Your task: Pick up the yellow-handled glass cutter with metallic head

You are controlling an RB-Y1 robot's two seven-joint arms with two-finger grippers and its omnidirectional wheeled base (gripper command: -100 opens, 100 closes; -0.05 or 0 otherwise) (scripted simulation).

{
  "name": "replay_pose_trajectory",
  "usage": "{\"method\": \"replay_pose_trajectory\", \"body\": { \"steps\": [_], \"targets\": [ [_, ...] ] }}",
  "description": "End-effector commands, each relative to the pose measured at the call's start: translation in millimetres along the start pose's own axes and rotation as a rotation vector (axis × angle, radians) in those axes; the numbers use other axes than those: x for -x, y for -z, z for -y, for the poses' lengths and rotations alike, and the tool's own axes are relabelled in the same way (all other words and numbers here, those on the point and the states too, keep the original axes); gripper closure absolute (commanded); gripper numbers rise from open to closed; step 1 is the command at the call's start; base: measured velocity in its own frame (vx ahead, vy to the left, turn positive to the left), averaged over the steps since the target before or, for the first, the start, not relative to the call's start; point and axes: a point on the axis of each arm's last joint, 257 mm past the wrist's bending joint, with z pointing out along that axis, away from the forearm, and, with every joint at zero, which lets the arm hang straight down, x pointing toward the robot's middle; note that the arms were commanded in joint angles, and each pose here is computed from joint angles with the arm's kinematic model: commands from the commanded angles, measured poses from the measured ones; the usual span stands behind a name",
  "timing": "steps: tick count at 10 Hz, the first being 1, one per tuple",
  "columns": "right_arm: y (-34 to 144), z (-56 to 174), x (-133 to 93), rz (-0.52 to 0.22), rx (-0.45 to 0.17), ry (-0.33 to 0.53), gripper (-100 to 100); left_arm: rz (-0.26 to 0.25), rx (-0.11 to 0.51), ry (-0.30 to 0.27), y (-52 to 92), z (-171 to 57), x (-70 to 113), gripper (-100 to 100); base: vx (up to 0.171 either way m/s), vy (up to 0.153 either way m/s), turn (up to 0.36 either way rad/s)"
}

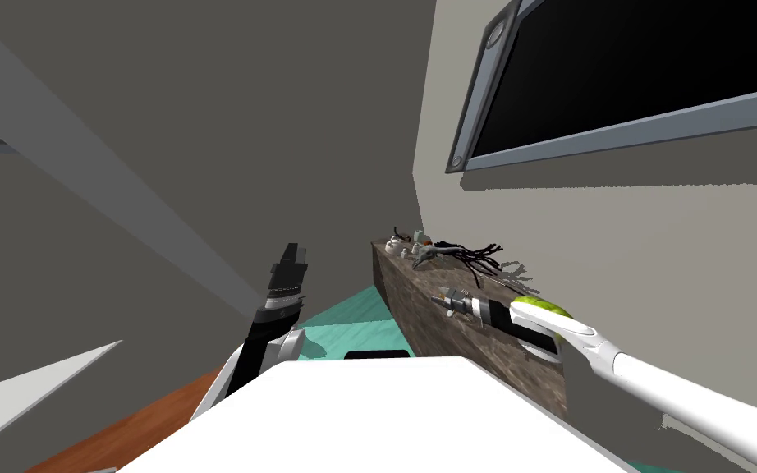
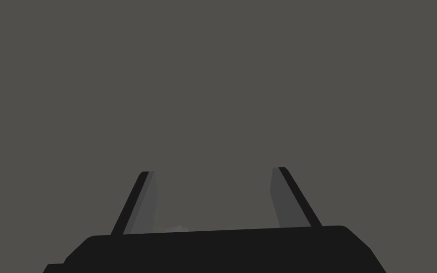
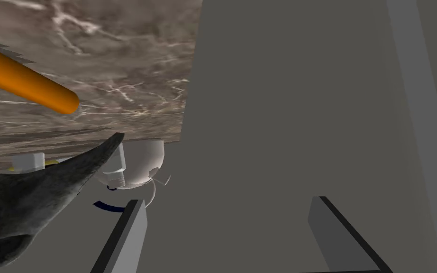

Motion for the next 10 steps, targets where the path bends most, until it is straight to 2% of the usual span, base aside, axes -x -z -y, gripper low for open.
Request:
{"method": "replay_pose_trajectory", "body": {
  "steps": [1, 2, 4, 5, 8, 10],
  "targets": [
    [15.8, 19, -27, -0.088, -0.049, 0.027, -100, 0.000, 0.000, 0.000, 0.0, 0, 0.0, 0, 0.081, 0.095, -0.106],
    [18.5, 22, -27, -0.097, -0.052, 0.036, -100, 0.000, 0.000, 0.000, 0.0, 0, 0.0, 0, 0.058, 0.082, -0.049],
    [44.4, 50, -58, -0.211, -0.115, 0.077, -100, 0.000, 0.000, 0.000, 0.0, 0, 0.0, 0, 0.047, 0.084, -0.086],
    [46.7, 52, -57, -0.217, -0.117, 0.084, -100, 0.000, 0.000, 0.000, 0.0, 0, 0.0, 0, 0.052, 0.066, -0.047],
    [89.7, 87, -92, -0.368, -0.193, 0.144, -100, 0.000, 0.000, 0.000, 0.0, 0, 0.0, 0, 0.057, 0.085, -0.081],
    [117.1, 105, -106, -0.451, -0.230, 0.181, -100, 0.000, 0.000, 0.000, 0.0, 0, 0.0, 0, 0.053, 0.091, -0.068]
  ]
}}
